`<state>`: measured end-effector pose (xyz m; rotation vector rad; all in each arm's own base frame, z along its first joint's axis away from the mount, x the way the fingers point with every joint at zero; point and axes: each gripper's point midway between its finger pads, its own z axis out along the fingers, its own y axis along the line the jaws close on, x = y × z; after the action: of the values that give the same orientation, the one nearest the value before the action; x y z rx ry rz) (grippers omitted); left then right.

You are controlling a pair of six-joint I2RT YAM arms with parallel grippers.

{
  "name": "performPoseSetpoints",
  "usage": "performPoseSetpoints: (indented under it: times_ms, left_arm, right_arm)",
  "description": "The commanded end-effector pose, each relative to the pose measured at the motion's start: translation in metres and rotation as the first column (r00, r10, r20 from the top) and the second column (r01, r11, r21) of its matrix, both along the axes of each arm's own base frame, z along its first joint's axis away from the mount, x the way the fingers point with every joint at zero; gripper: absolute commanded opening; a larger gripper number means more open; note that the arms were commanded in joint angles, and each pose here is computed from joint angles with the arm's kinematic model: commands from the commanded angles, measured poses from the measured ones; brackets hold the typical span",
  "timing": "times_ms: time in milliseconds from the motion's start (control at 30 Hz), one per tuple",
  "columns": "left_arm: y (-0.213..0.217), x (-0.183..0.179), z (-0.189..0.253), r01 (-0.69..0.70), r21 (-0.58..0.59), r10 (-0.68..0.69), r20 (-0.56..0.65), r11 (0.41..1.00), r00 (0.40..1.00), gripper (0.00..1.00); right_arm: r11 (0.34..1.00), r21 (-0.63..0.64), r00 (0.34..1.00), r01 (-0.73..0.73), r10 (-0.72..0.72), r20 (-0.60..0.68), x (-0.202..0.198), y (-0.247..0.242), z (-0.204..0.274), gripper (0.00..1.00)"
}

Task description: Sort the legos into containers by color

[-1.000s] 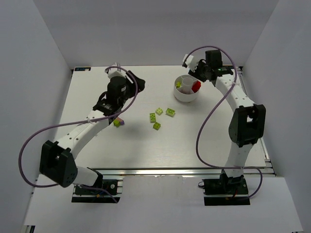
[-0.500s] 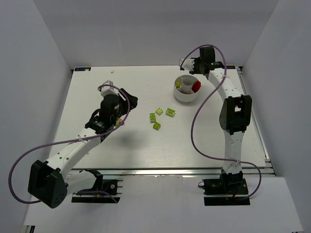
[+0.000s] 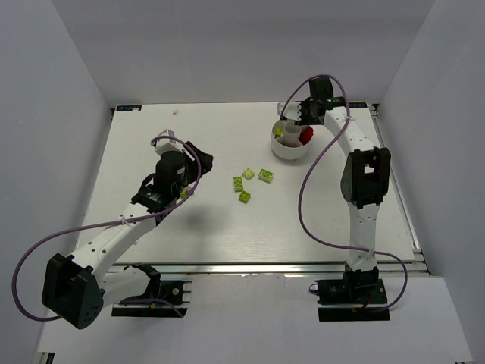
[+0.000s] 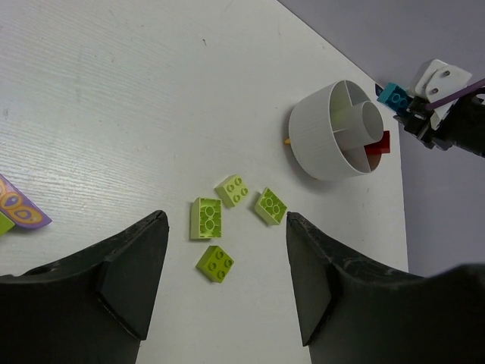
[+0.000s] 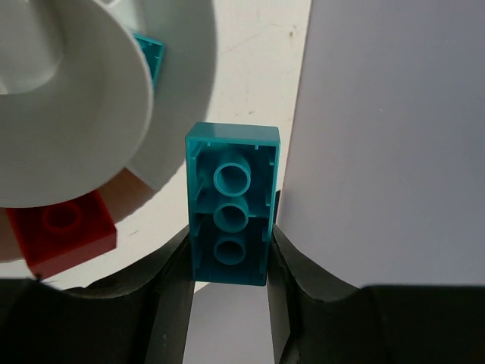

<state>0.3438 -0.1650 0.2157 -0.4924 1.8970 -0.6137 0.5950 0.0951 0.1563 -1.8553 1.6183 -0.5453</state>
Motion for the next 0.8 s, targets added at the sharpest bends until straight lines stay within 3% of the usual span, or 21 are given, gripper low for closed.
performPoseSetpoints:
  times_ms: [0,767]
  left_arm:
    - [0.001,0.0,0.011,-0.005,-0.014,0.006,0.031,1.0,1.0,0.73]
    - [0.001,-0.001,0.01,-0.011,-0.021,0.012,0.028,1.0,1.0,0.73]
  right_arm:
    - [0.978,-0.124,0.985,-0.17,0.167,-0.033,-0.005,0.001,0.006,0.25]
    - [0.951,-0.177,0.968,-0.252,0.248,-0.048,-0.004,0.012,-0.003,0.36]
